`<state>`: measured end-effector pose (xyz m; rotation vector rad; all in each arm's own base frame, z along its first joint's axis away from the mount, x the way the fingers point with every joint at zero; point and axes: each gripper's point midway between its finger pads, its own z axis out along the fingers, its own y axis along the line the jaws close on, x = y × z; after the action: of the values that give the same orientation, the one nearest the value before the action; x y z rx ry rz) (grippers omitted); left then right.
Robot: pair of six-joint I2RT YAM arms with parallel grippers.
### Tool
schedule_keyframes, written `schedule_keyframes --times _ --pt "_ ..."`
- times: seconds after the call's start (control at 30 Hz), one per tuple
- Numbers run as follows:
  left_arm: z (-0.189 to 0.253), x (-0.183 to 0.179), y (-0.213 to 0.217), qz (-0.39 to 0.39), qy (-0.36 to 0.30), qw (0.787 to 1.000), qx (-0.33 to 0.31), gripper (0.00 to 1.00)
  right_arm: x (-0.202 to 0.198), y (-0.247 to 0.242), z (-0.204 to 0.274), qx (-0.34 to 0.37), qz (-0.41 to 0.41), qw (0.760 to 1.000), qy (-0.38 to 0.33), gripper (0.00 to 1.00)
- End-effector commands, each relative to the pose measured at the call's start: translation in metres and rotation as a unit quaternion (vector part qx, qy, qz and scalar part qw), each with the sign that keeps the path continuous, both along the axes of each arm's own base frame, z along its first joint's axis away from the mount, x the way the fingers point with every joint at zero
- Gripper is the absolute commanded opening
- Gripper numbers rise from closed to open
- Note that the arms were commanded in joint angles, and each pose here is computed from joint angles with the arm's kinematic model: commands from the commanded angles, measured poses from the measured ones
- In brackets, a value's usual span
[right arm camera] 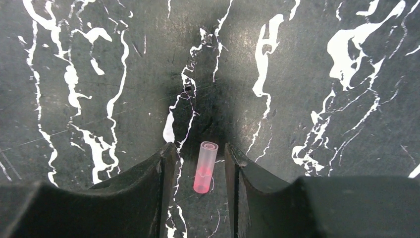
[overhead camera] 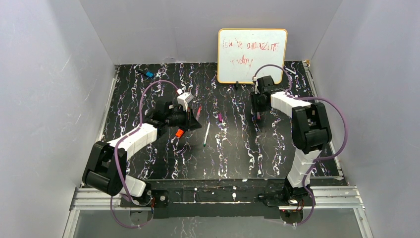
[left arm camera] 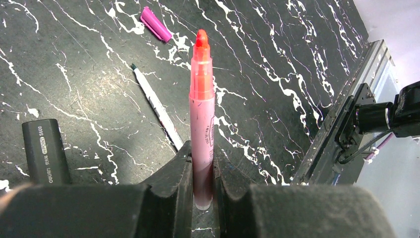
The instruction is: Insert the pens into the pen caps
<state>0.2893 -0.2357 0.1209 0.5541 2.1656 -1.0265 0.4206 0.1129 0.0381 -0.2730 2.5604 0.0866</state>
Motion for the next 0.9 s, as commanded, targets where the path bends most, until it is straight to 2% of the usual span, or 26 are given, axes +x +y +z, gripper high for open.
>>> schedule_keyframes --times 0.0,0.2,0.3,0.6,0.73,0.8,0.87 --pt "0.012 0.004 -0.001 -0.011 -0.015 1.000 -0.003 0.00 0.001 -0.001 -0.012 0.003 0.003 1.000 0.004 0.48" --pt "0.009 0.005 0.000 -0.010 -0.013 1.000 0.000 0.00 -0.006 -0.004 -0.018 0.008 -0.003 1.000 0.013 0.44" --pt "0.009 0.006 -0.001 -0.010 -0.011 1.000 -0.001 0.00 -0.010 -0.004 -0.022 0.011 -0.004 1.000 0.018 0.38" --pt "0.010 0.006 -0.003 -0.011 -0.011 1.000 -0.007 0.00 -0.015 0.002 -0.009 0.035 -0.008 0.999 0.013 0.04" --pt "0.021 0.003 -0.011 -0.014 -0.012 0.999 -0.050 0.00 -0.013 0.040 0.064 0.161 0.011 0.984 -0.077 0.03" --pt "0.031 -0.003 -0.021 -0.012 0.005 0.994 -0.110 0.00 -0.020 0.074 0.124 0.234 0.044 0.958 -0.161 0.02" --pt "0.058 -0.005 -0.031 -0.024 -0.018 0.981 -0.190 0.00 -0.035 0.101 0.178 0.290 0.068 0.927 -0.226 0.03"
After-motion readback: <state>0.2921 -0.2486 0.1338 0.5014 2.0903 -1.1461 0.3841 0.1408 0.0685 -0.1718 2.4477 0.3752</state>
